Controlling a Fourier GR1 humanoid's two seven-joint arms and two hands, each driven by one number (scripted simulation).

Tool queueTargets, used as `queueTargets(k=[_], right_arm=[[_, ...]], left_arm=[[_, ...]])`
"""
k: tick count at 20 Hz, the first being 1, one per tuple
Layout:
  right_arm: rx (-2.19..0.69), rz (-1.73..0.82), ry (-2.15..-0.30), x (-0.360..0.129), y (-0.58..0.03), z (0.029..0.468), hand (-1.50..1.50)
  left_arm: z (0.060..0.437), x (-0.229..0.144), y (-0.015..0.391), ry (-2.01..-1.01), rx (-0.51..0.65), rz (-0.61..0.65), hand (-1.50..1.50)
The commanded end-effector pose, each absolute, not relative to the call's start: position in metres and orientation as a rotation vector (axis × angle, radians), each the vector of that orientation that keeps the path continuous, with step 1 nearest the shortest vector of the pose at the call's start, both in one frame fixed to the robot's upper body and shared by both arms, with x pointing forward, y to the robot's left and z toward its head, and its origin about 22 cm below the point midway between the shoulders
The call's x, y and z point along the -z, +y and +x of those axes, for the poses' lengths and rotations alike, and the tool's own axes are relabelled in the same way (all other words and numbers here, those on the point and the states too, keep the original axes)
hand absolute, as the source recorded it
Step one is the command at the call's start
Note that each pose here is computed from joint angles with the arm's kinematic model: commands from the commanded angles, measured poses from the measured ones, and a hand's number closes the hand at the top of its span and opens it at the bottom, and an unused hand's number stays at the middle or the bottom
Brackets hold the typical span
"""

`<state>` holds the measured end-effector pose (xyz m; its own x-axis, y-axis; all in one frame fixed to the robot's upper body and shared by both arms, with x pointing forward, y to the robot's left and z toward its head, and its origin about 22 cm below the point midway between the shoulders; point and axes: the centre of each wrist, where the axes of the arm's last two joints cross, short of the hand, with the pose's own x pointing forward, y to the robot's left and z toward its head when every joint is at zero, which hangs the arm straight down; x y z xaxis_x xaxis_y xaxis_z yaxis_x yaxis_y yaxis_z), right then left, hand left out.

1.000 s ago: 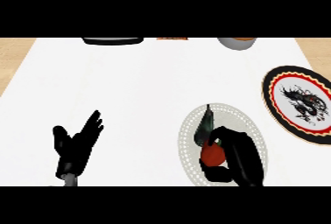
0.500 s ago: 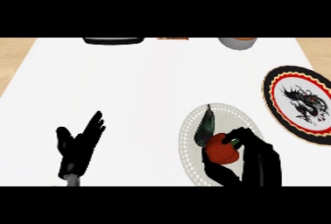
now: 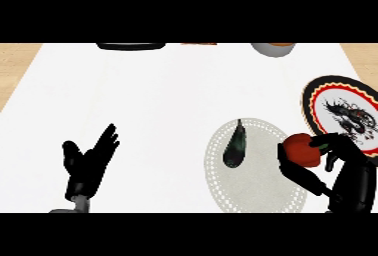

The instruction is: Pick the bell pepper from the placemat and place it in the plate

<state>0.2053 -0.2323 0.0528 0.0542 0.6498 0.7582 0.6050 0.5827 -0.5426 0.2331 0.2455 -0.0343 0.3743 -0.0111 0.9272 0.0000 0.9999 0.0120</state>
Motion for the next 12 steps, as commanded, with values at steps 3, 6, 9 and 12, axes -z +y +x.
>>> queueTargets(k=[3, 6, 9, 12], right_arm=[[0.064, -1.204, -1.608, -0.038, -0.306, 0.252, 1.5], [0.105, -1.305, -1.568, -0.024, -0.342, 0.249, 1.5], [0.15, -1.285, -1.582, -0.042, -0.378, 0.283, 1.5], [0.14, -1.309, -1.593, -0.007, -0.396, 0.29, 1.5]], left_arm=[[0.242, 0.041, 0.246, -1.186, 0.02, -0.014, 0.0], [0.226, 0.033, 0.248, -1.199, -0.006, -0.01, 0.0], [0.241, 0.022, 0.253, -1.178, 0.013, -0.017, 0.0], [0.236, 0.031, 0.243, -1.196, 0.021, -0.01, 0.0]])
